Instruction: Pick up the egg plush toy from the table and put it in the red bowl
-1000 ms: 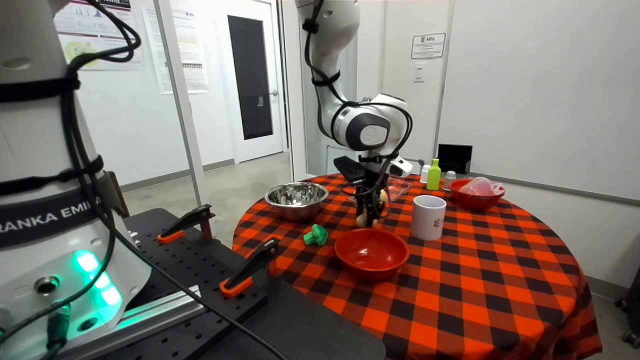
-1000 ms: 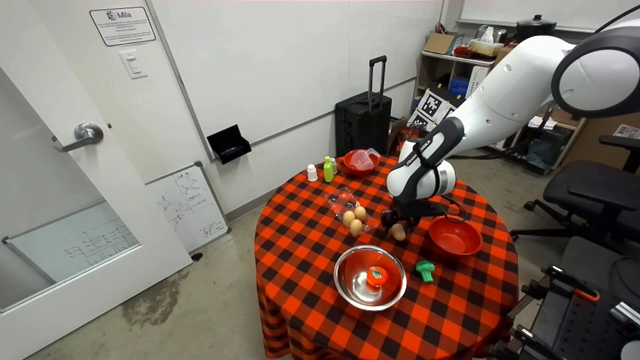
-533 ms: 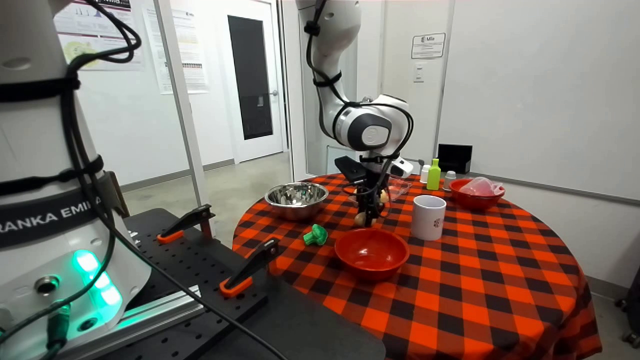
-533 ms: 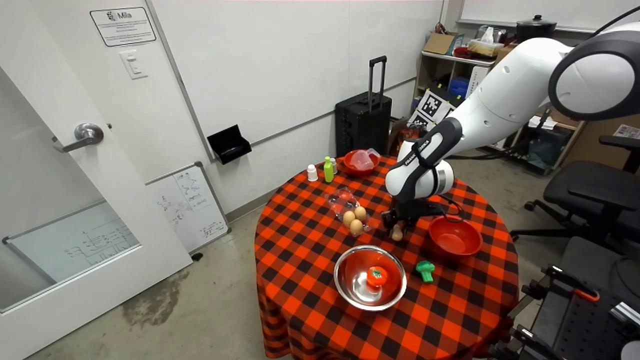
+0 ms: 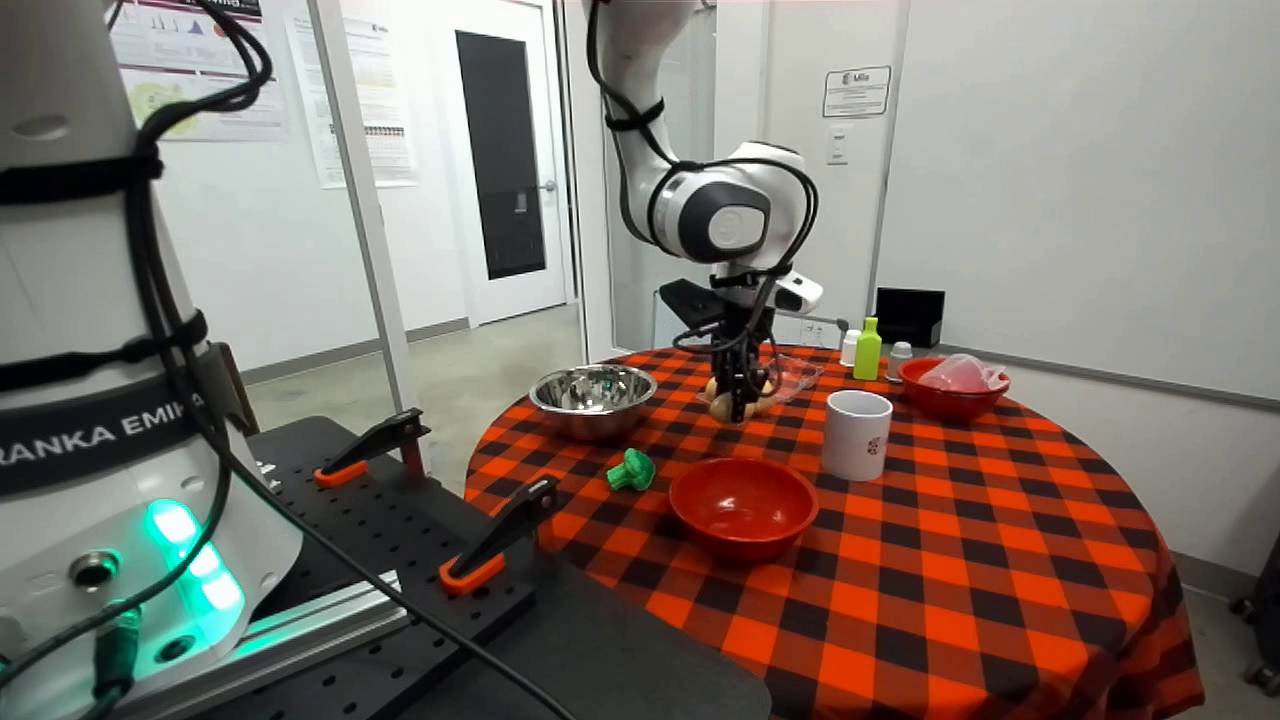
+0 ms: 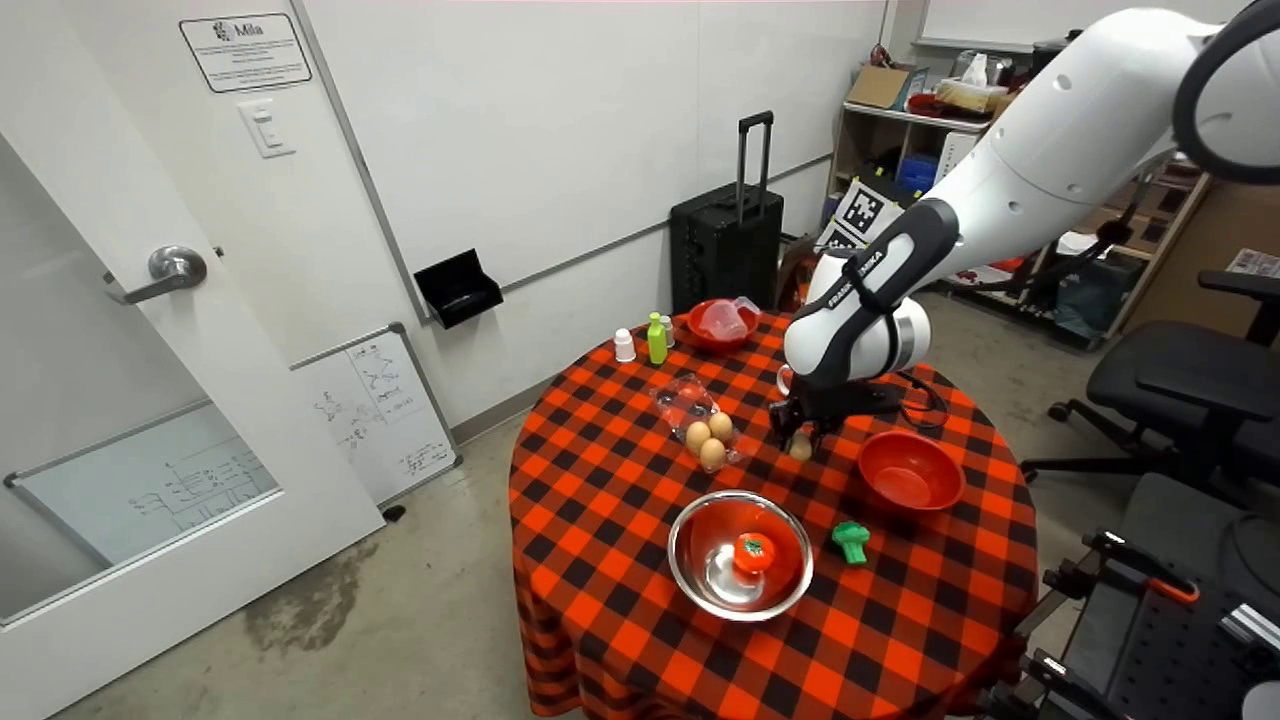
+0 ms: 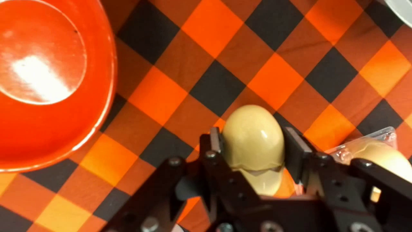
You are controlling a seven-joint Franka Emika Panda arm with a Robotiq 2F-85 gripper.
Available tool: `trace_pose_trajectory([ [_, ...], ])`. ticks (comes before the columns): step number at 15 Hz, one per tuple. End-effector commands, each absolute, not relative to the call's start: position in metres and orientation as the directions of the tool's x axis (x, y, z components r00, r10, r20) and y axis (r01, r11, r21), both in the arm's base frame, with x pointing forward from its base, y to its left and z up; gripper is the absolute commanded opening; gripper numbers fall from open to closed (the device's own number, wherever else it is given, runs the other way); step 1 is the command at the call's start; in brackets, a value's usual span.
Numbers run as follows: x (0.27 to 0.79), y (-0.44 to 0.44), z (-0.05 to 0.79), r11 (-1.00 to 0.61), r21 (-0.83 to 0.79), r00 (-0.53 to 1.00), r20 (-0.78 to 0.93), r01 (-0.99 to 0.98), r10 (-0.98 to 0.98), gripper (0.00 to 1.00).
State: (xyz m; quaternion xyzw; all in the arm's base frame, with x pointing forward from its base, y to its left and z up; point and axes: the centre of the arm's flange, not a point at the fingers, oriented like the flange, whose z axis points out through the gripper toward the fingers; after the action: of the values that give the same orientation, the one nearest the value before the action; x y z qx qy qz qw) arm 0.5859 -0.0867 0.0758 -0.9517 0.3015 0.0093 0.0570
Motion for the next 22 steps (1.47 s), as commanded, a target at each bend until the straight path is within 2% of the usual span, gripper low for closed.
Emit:
trace_pose_trajectory([
  [1, 0.537, -0.085, 0.131, -0.794, -0.046, 0.795, -0.018, -0.607, -0.607, 0.23],
  [6, 0.486, -0.102, 0.145, -0.715, -0.006, 0.714, -0.05, -0.699, -0.698, 0.23],
  [12, 0.434, -0.134, 0.106, -0.593, 0.005, 0.589, -0.115, -0.805, -0.8, 0.23],
  [22, 0.413, -0.185, 0.044, -0.467, 0.028, 0.466, -0.041, -0.884, -0.884, 0.23],
])
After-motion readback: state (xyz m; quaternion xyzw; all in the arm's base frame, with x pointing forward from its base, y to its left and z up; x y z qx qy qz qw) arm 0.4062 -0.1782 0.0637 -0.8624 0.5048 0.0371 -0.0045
